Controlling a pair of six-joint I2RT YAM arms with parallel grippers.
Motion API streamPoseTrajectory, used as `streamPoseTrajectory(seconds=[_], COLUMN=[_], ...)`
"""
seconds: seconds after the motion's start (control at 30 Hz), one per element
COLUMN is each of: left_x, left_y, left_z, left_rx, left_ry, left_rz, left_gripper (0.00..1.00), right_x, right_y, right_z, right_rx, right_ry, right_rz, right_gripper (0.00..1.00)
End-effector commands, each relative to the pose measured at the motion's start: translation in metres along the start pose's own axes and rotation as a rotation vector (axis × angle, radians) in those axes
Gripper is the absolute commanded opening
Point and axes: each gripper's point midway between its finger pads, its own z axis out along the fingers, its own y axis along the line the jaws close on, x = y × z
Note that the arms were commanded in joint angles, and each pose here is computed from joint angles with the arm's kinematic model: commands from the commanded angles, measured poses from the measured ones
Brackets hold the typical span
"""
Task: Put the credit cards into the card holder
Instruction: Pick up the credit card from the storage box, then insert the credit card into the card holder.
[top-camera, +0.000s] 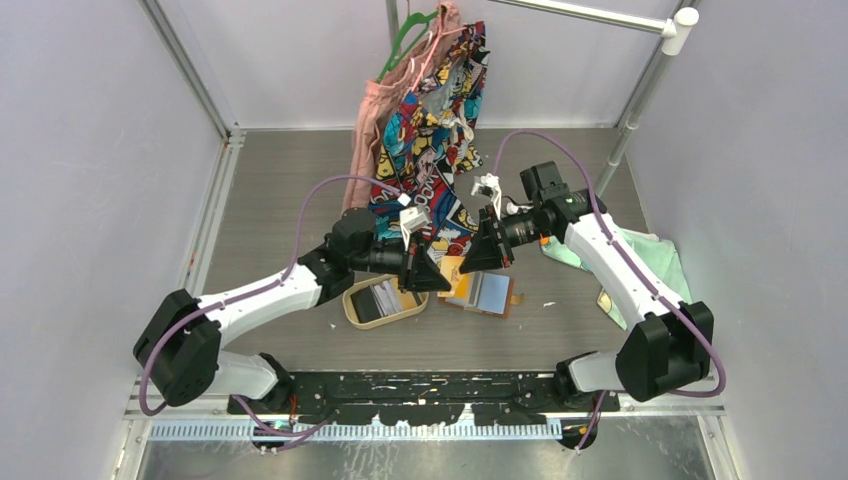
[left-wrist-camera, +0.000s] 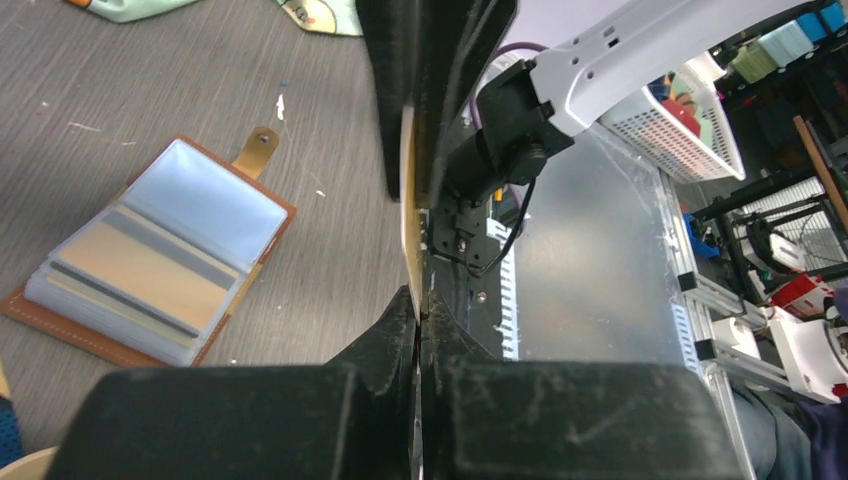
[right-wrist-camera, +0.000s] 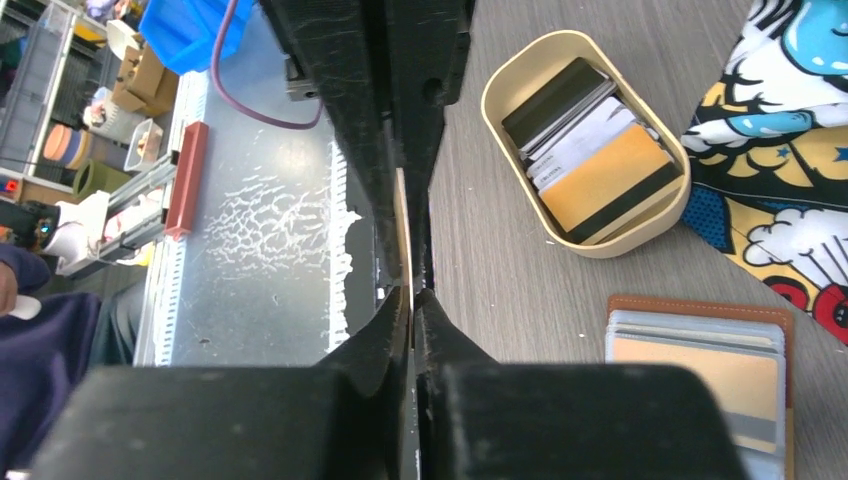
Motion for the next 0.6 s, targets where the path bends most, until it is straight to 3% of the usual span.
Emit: streamPoseTrajectory(seconds=[0.0, 0.07, 0.17, 0.23, 0.43, 0.57], left_x=[-0.014, -0.018, -0.025, -0.024, -0.009, 0.005], left_y=[-0.013, -0.008, 0.023, 0.037, 0.066, 0.074], left_z=[0.000, -0.001, -0.012, -0.023, -0.027, -0.007], left_rx=[0.061, 0.027, -0.176, -0.278, -0.410, -0.444], left_ry=[0.010, 0.001, -0.058, -0.101, -0.147, -0.145], left_rz=[0.056, 0.048, -0.003, -0.024, -0.134, -0.150], left_gripper=[0.00, 0.05, 0.35, 0.44, 0.49, 0.49], right_x=[-0.017, -0.016, -0.008, -0.001, 0.019, 0.053], right_y=[0.011, 0.012, 0.008, -0.010, -0.095, -0.113], right_z=[-0.006, -0.006, -0.007, -0.011, -0.054, -0.057], right_rx=[0.002, -0.002, 0.025, 0.108, 0.463, 0.546], right_ry=[-0.022, -0.022, -0.015, -0.021, -0.219, -0.213], right_rz=[-0.121, -0.116, -0.066, -0.004, 0.402, 0.557], right_gripper=[0.02, 0.01, 0.01, 0.01, 0.01, 0.01])
